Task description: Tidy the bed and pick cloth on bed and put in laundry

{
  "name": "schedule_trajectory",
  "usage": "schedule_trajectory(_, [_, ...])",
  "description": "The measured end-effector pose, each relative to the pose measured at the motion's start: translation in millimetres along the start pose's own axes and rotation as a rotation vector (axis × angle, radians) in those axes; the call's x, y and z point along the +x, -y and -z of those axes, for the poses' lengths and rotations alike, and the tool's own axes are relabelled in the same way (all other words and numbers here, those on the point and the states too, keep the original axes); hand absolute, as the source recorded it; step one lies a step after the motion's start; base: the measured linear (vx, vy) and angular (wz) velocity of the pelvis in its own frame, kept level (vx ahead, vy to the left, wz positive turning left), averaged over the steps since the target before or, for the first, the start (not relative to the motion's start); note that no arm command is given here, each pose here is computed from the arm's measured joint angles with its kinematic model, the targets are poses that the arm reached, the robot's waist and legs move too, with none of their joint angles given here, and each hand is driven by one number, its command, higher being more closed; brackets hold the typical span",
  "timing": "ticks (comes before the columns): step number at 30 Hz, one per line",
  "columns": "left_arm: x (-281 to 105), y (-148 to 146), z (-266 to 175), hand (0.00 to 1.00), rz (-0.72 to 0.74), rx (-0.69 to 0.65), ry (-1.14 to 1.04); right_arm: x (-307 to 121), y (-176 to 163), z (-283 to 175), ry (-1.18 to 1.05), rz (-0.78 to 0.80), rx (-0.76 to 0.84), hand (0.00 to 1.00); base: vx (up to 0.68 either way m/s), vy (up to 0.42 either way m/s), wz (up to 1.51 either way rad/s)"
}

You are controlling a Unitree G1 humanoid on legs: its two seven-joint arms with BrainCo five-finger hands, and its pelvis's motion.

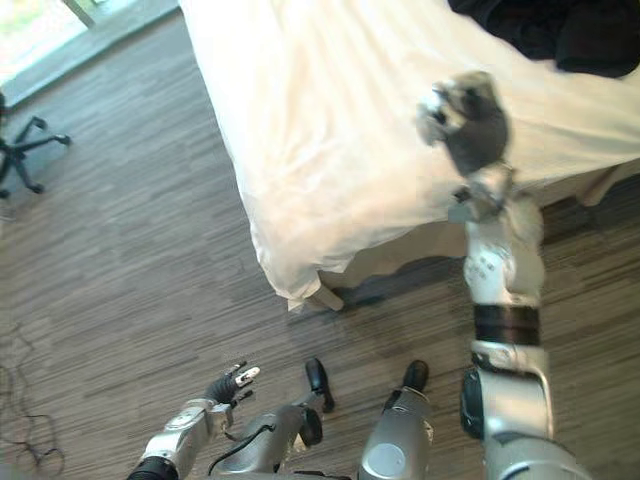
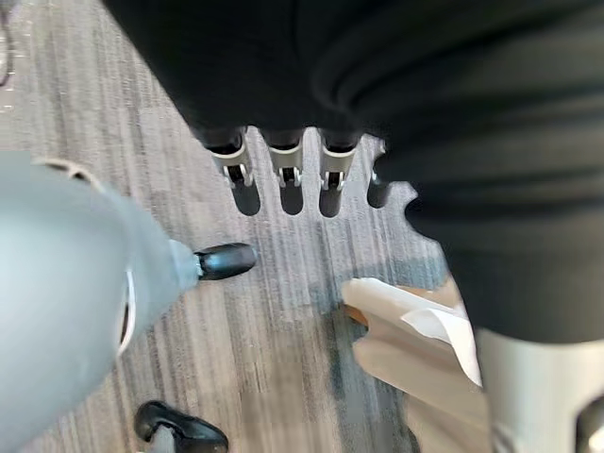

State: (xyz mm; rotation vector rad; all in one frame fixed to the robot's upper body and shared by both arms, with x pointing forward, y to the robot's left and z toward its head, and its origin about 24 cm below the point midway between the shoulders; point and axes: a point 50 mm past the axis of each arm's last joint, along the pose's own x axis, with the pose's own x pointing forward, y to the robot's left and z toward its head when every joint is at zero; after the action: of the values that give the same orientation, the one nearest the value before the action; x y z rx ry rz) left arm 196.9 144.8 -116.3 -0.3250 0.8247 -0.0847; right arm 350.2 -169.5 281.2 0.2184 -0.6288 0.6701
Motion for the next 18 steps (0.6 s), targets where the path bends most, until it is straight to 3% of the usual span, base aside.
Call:
schedule_trajectory(2, [7,6,-23,0.0,0.03,0.007,0.054,27,-4,-9,0.001,0.017,0.022,1.0,-0.1,0.003,0.27])
schedule_trajectory(5, [17,22,-68,0.0,0.103,0.052,0.166,45,15,-30,0.039,0.177,0.024,1.0,-0.14,-0.052,0.19])
schedule_trajectory(9, [24,46,-114,0.0,0.159,0.103,0.261,30,46,-61,0.186,0.409,-0.023,1.0,-0.11,-0.076,0.14])
schedule_trajectory(13, [26,58,-130,0.0,0.139,0.121,0.291,21,49,-84,0.346,0.461,-0.092,1.0,-0.05,-0.062,0.08])
schedule_trajectory(18, [18,53,-159,0.0,0.052,-0.073,0.405,-7,46,-91,0.513,0.449,-0.069,1.0,-0.05,-0.013,-0.14])
